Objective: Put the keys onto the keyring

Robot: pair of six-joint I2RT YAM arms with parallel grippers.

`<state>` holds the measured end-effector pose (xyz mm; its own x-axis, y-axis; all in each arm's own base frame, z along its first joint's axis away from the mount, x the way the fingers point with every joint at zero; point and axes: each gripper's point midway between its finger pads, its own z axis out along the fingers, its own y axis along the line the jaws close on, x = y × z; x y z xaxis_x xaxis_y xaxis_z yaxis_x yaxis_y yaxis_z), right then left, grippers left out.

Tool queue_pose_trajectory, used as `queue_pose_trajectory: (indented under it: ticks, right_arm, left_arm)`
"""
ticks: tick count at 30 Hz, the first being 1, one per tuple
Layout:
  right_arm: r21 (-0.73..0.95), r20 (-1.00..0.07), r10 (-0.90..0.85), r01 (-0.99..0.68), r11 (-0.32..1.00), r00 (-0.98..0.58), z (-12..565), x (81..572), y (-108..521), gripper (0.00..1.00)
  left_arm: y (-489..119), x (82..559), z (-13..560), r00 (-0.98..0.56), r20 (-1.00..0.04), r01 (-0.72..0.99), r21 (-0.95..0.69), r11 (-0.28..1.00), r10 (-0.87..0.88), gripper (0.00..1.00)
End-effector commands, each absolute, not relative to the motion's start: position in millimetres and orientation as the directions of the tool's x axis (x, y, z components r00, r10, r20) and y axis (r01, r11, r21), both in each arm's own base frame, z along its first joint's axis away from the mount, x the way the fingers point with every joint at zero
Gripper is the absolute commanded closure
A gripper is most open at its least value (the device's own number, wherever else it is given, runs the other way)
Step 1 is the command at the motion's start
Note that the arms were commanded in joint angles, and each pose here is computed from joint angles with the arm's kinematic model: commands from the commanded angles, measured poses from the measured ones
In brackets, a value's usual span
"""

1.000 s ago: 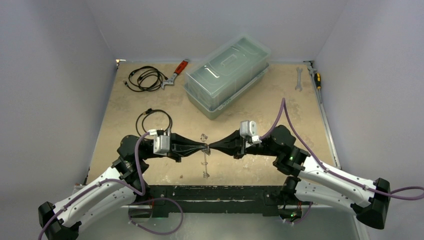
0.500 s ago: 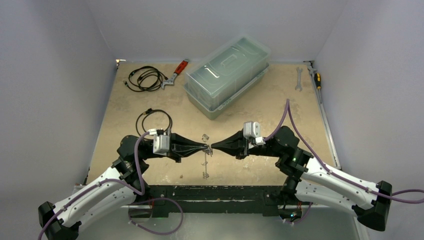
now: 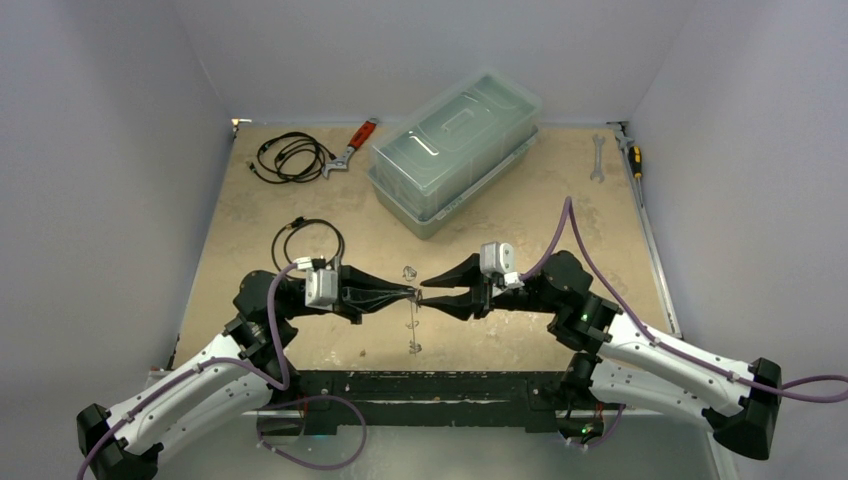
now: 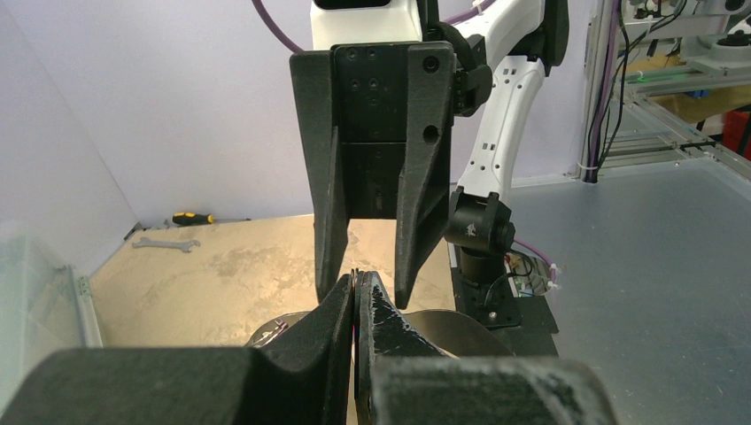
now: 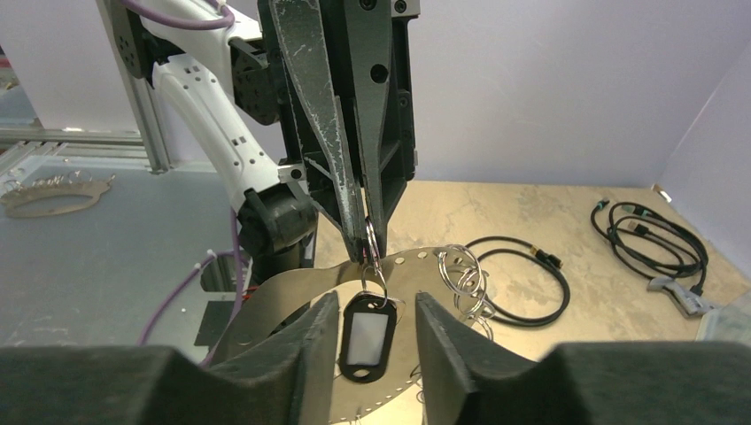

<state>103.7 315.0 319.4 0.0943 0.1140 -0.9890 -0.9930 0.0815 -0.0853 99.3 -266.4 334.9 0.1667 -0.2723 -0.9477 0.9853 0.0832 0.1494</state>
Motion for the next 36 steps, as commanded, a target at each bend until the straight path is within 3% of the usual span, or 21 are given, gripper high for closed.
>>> queue_pose_trajectory:
  ticks: [1, 11, 20, 36]
  right_arm:
    - [-0.129, -0.974, 0.178, -0.989, 0.068, 0.14, 344, 97, 311, 0.54]
    - [-0.135, -0.971, 0.189, -0.989, 0.063, 0.144, 348, 99, 316, 0.53]
    - [-0.138, -0.967, 0.209, -0.989, 0.045, 0.144, 353, 98, 321, 0.62]
    - [-0.117, -0.968, 0.221, -0.993, 0.014, 0.117, 351, 95, 326, 0.68]
  left_arm:
    - [-263, 95, 353, 0.204, -0.922, 0.979, 0.188, 0.079, -0.329, 1.0]
    - [-264, 91, 352, 0.194, -0.924, 0.981, 0.187, 0.055, -0.331, 1.0]
    - [-264, 91, 352, 0.193, -0.924, 0.981, 0.188, 0.05, -0.331, 1.0]
    - [-262, 89, 354, 0.195, -0.919, 0.981, 0.189, 0.051, -0.343, 1.0]
